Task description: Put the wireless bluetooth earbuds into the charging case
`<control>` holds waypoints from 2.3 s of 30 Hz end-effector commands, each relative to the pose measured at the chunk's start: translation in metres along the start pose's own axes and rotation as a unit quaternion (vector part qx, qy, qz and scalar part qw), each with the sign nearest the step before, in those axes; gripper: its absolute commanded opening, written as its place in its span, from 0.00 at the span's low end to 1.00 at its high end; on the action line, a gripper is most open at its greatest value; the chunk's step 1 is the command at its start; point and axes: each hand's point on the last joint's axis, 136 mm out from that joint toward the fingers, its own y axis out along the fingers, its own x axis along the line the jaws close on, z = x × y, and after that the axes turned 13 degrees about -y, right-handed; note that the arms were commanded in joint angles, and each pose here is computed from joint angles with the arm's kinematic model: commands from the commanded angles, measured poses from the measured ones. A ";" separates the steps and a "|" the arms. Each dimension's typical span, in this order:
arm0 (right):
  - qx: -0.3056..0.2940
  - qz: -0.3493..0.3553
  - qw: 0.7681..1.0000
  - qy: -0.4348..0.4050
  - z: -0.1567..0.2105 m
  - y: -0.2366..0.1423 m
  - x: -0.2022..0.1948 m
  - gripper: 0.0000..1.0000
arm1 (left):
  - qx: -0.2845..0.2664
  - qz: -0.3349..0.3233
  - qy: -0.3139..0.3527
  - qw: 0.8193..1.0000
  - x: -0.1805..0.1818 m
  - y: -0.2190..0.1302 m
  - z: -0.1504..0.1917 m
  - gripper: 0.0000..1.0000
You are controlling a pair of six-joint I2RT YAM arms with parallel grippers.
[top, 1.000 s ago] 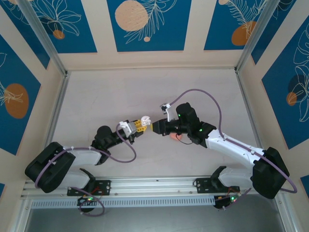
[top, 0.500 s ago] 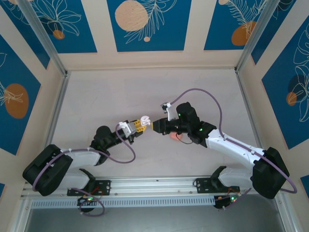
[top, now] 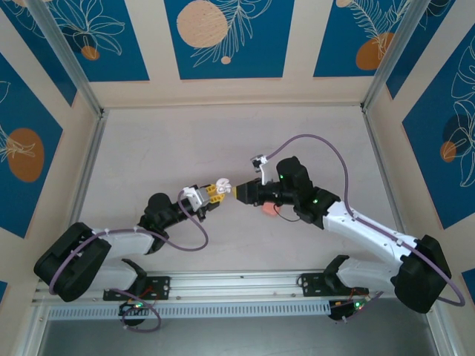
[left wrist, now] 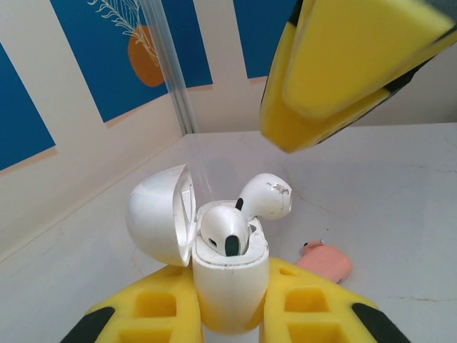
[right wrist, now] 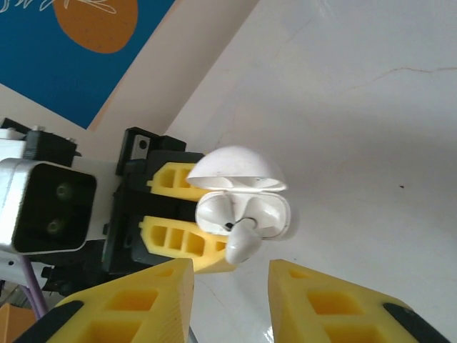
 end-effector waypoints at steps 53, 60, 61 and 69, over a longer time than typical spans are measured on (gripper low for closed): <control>0.168 0.002 0.959 -0.228 0.021 0.017 0.006 0.20 | 0.000 0.061 0.019 0.998 -0.026 -0.006 -0.014 0.15; 0.185 -0.004 0.947 -0.263 0.024 0.014 0.007 0.20 | 0.000 0.076 0.014 0.997 -0.031 -0.005 -0.016 0.15; 0.186 -0.001 0.946 -0.267 0.023 0.014 0.006 0.20 | 0.000 0.078 0.014 0.997 -0.031 -0.005 -0.017 0.15; 0.187 -0.003 0.941 -0.283 0.019 0.016 0.007 0.21 | 0.001 0.086 0.011 0.996 -0.034 -0.006 -0.018 0.15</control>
